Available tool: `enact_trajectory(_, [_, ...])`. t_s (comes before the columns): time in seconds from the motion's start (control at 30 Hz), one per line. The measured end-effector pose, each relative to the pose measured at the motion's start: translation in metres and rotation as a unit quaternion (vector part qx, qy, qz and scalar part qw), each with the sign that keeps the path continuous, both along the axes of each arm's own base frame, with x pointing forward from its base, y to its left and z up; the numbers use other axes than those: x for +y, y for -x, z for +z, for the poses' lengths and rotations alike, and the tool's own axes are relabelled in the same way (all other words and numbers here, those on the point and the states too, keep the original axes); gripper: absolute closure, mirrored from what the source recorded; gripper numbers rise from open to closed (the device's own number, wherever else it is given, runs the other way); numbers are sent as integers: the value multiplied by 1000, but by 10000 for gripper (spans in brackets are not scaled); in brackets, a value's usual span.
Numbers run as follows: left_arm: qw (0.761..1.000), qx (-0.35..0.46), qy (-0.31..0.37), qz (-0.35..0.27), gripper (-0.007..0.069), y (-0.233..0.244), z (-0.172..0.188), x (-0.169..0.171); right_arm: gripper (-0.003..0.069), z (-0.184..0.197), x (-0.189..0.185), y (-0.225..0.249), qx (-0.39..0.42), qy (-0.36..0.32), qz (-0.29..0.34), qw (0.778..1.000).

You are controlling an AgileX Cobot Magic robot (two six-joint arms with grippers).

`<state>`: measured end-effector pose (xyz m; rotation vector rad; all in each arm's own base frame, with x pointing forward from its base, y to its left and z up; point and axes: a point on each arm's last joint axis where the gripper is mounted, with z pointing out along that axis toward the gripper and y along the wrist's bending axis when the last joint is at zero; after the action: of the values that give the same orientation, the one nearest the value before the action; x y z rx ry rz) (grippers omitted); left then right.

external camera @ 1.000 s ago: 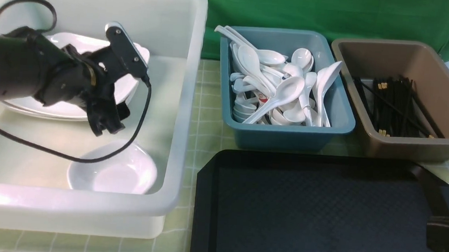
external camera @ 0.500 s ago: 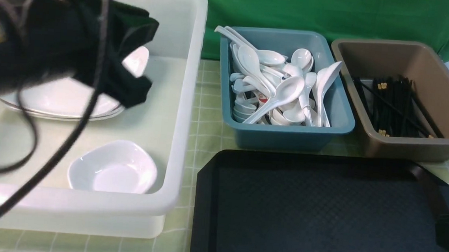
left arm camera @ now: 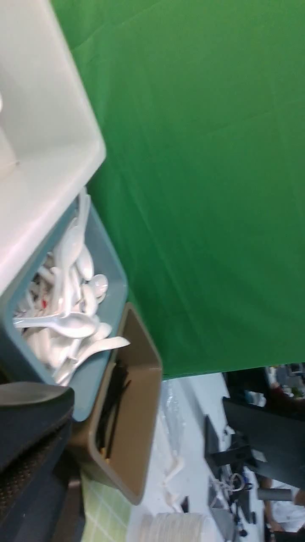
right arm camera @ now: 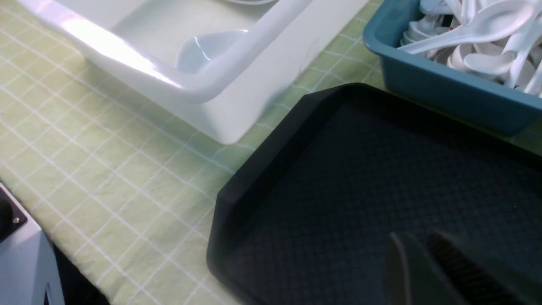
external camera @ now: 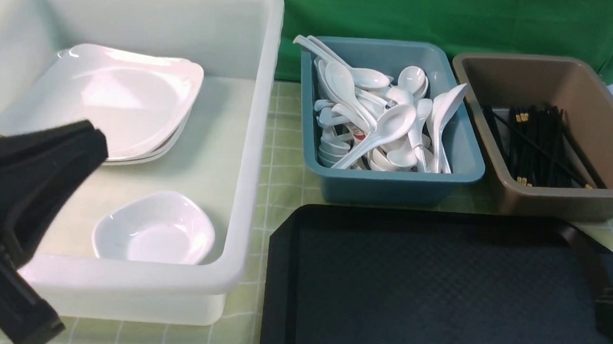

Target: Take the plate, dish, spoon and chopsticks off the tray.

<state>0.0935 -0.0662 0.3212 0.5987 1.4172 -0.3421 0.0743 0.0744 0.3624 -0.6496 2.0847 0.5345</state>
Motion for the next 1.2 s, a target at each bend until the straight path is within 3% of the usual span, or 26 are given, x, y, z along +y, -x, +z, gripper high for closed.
enact_trajectory(0.33, [998,47,-34,0,614,-1,-38,-1,532,0,-1,-1,0,0,-4,1000])
enact_trajectory(0.63, [995,79,-56,-2,614,1,-61,0,557,1,-32,-2,-29,-5,-121,992])
enact_trajectory(0.67, [995,85,-60,-2,614,1,-64,0,609,-8,-40,2,-45,4,-137,990])
enact_trajectory(0.73, [994,88,-63,-2,614,1,-67,0,630,-20,-47,6,-68,25,-154,985])
enact_trajectory(0.8, [994,92,-66,-2,614,2,-70,1,639,-36,-52,8,-93,42,-169,980])
enact_trajectory(0.93, [992,105,-75,-2,614,3,-80,2,642,-111,-66,13,-161,60,-249,953])
enact_trajectory(1.2, [990,113,-81,-3,614,4,-84,2,642,-180,-70,20,-183,26,-288,940])
